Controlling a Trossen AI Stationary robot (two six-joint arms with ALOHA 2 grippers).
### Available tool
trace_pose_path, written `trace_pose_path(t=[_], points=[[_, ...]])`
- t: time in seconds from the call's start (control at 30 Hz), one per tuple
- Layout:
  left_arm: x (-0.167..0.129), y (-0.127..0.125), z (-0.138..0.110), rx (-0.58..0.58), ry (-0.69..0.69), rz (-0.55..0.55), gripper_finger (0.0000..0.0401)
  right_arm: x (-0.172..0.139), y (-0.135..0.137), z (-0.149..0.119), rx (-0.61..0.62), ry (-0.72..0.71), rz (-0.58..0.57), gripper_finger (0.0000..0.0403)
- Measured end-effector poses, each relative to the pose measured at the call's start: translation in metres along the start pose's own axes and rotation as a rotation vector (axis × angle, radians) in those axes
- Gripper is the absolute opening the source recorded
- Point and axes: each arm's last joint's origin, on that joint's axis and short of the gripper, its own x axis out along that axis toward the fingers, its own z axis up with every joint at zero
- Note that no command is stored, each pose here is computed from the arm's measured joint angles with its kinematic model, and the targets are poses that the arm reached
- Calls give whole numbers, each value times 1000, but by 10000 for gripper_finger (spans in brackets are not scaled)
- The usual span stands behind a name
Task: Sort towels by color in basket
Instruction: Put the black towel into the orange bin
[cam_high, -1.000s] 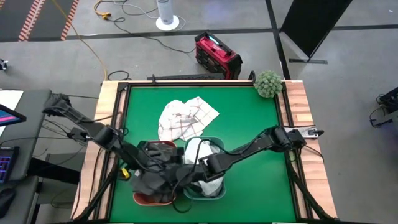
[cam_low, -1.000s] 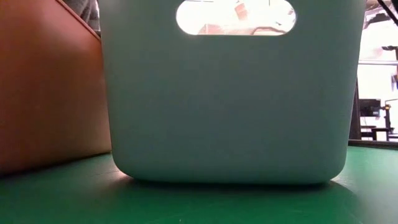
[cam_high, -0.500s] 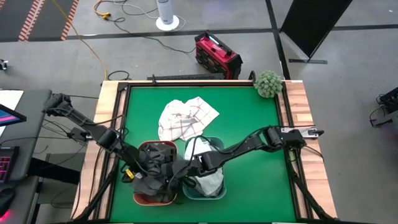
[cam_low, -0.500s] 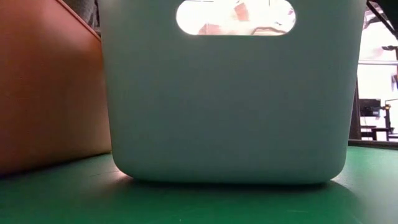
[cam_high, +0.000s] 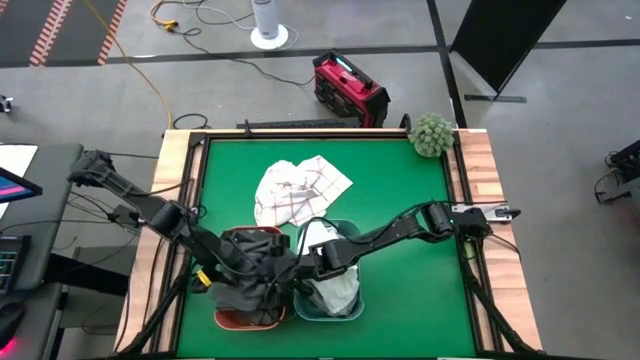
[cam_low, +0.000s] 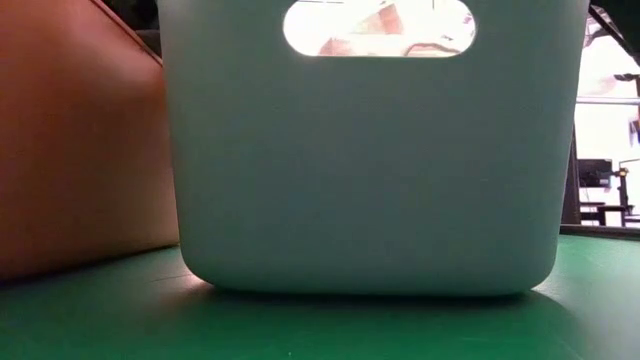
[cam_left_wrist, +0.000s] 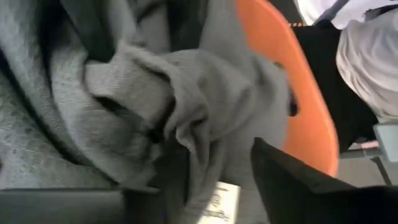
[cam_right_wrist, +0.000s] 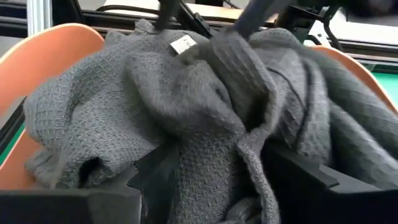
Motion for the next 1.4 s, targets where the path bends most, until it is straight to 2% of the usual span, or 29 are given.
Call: trace_pose_path(t=[0.1, 0.2, 0.37, 0.5, 0.73, 0.87, 1.0, 1.17, 1.4], points=[[-15, -6, 11, 24, 1, 0, 194, 0, 0, 0, -13, 1, 13, 255], [-30, -13, 25, 75, -57, 12, 212, 0, 1, 0, -17, 2, 17, 255], [-40, -11, 35, 138, -166, 228, 213, -1, 2, -2, -27, 15, 21, 255], [-21, -1, 25, 146, -142, 359, 209, -7, 7, -2, -58, 51, 23, 255], [39, 19, -7, 66, -161, 335, 208, -14, 9, 2, -67, 54, 30, 255], [60, 30, -27, 6, -126, 334, 208, -14, 8, 0, -67, 81, 27, 255], [62, 31, -30, -9, -108, 332, 207, -21, 7, 11, -72, 113, 25, 255], [50, 24, -18, 32, -137, 312, 207, -29, 6, 26, -65, 91, 26, 255], [27, 16, -6, 69, -125, 312, 207, -28, 6, 23, -54, 123, 22, 255]])
